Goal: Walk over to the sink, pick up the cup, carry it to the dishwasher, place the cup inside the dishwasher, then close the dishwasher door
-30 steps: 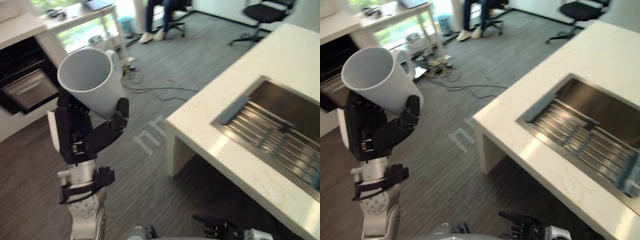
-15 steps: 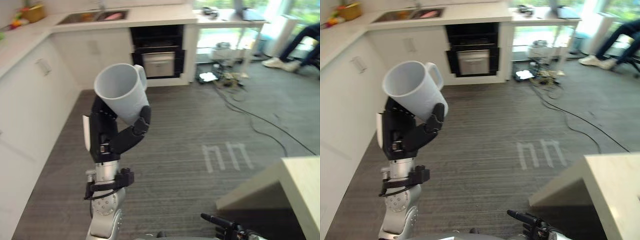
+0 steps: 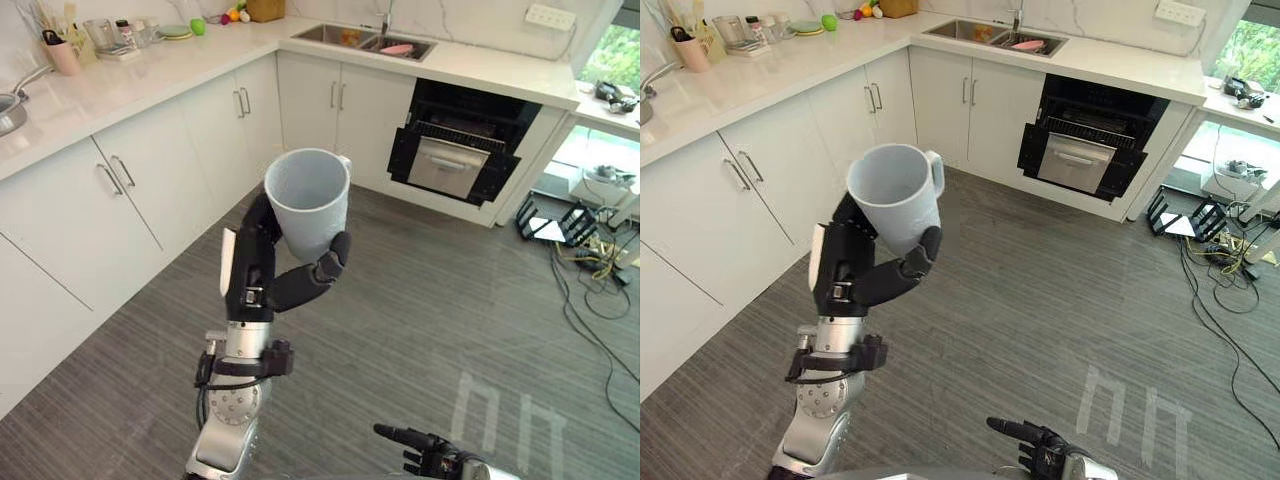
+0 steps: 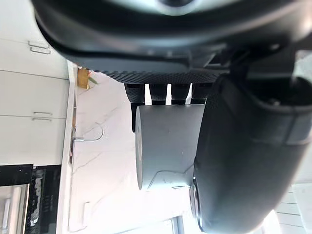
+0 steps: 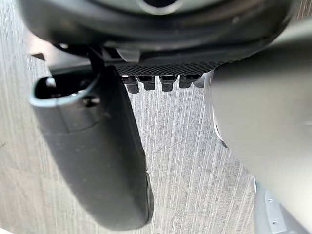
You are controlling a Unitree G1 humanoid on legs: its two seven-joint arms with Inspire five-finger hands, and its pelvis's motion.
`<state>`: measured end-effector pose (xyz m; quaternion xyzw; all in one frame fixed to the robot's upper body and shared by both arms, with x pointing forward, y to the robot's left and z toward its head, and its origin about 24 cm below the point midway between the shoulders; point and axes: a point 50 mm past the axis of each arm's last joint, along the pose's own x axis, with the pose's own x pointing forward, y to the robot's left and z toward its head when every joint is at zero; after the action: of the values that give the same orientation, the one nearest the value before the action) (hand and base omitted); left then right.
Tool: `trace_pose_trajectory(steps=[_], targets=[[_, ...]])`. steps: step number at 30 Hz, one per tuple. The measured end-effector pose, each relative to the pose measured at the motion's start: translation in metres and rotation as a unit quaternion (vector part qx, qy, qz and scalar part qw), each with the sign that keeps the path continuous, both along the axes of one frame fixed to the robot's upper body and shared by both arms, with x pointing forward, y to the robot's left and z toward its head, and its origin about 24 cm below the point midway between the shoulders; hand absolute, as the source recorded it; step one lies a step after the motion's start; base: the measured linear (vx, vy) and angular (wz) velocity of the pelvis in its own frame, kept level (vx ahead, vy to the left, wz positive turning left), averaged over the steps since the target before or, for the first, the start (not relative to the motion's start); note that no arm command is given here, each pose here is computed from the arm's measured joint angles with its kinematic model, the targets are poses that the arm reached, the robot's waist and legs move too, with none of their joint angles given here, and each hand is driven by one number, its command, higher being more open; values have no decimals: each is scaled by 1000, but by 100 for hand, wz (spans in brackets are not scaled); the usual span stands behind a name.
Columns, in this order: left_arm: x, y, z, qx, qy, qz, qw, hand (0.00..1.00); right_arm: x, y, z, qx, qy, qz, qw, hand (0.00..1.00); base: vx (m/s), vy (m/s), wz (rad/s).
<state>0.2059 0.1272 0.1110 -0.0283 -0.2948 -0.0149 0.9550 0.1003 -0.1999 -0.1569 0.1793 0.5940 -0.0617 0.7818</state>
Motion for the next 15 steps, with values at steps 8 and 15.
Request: trace_pose_trajectory(steps=[8,15], targets=[[-13,38,-36,13,93,59,994,0,-17,-2,-5,1,21,16,1000,100,4,-13,-16],[-11,32,-37,-66,95,33,993,0,-35,-2,-6,17,12,0,1000,100,12,-58,-8]])
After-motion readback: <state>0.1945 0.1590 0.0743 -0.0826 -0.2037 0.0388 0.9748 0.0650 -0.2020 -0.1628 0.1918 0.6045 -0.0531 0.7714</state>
